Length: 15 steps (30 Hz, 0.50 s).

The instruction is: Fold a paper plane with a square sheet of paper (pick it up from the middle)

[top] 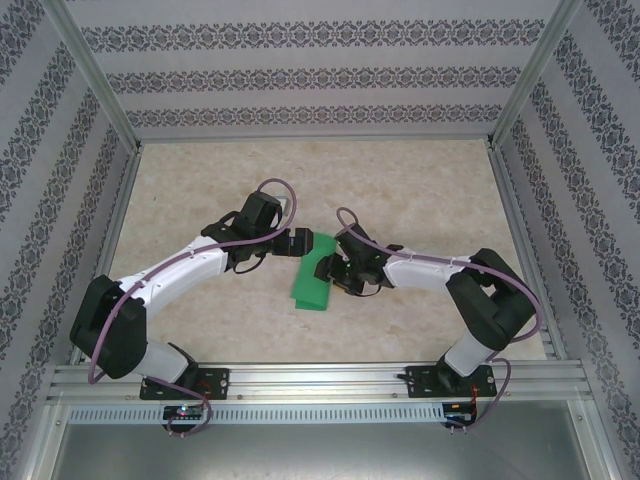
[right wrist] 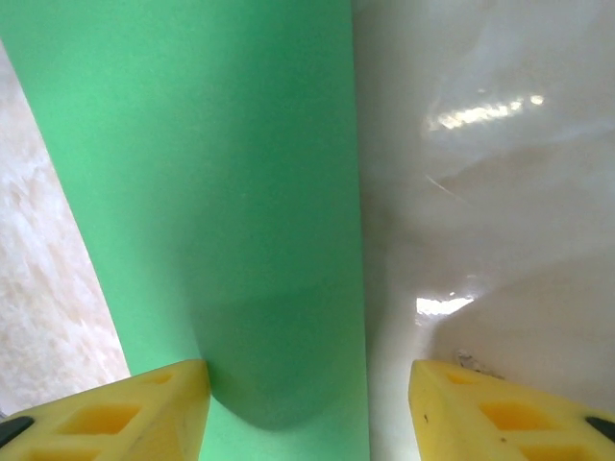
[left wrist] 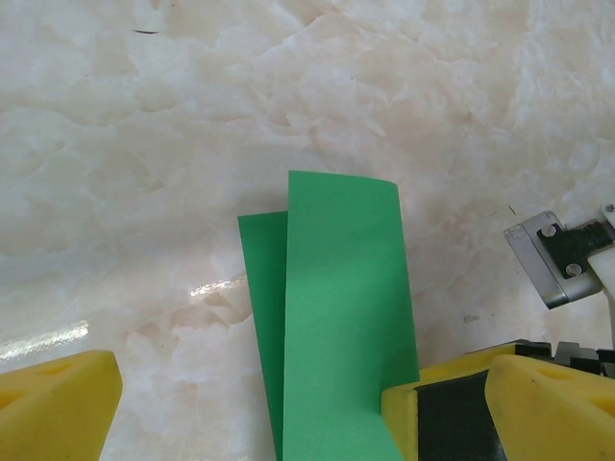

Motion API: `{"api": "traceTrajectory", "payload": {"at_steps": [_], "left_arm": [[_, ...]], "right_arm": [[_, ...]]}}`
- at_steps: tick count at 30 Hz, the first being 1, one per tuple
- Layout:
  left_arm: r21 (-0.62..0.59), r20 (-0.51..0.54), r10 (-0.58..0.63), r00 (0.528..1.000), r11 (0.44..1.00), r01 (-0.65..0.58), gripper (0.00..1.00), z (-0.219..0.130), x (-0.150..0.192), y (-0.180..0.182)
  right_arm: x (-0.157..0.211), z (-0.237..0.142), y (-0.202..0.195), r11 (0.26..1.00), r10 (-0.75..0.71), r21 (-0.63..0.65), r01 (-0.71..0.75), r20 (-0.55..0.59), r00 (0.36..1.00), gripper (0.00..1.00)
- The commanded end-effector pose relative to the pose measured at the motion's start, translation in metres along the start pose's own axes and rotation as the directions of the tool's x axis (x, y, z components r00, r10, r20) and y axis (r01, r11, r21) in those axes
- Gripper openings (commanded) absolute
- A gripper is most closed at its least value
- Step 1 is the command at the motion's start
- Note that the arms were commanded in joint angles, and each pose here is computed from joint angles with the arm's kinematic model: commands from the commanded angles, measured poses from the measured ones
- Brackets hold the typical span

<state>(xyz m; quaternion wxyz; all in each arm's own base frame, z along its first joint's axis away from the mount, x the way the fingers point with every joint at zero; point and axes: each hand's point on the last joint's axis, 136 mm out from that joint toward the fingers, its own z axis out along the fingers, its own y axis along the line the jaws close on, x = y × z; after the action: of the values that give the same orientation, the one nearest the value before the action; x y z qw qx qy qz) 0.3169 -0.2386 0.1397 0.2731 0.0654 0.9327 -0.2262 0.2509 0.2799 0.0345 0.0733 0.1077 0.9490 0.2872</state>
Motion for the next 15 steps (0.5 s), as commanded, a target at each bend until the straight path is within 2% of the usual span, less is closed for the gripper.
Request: {"api": "traceTrajectory", "payload": {"at_steps": [1,15], "left_arm": [[-0.006,0.023,0.009,1.000,1.000,-0.009,0.98,-0.005,-0.004,-0.005],[-0.022,0.020,0.007,1.000,1.000,-0.006,0.97,-0.004,-0.003,-0.001]], "right_arm": [[0.001,0.001,-0.010,0.996,-0.053,0.074,0.055,-0.028,0.998,0.60],[0.006,0.014,-0.021,0.981,-0.096,0.160,0.111,-0.103,0.990,0.62]]}}
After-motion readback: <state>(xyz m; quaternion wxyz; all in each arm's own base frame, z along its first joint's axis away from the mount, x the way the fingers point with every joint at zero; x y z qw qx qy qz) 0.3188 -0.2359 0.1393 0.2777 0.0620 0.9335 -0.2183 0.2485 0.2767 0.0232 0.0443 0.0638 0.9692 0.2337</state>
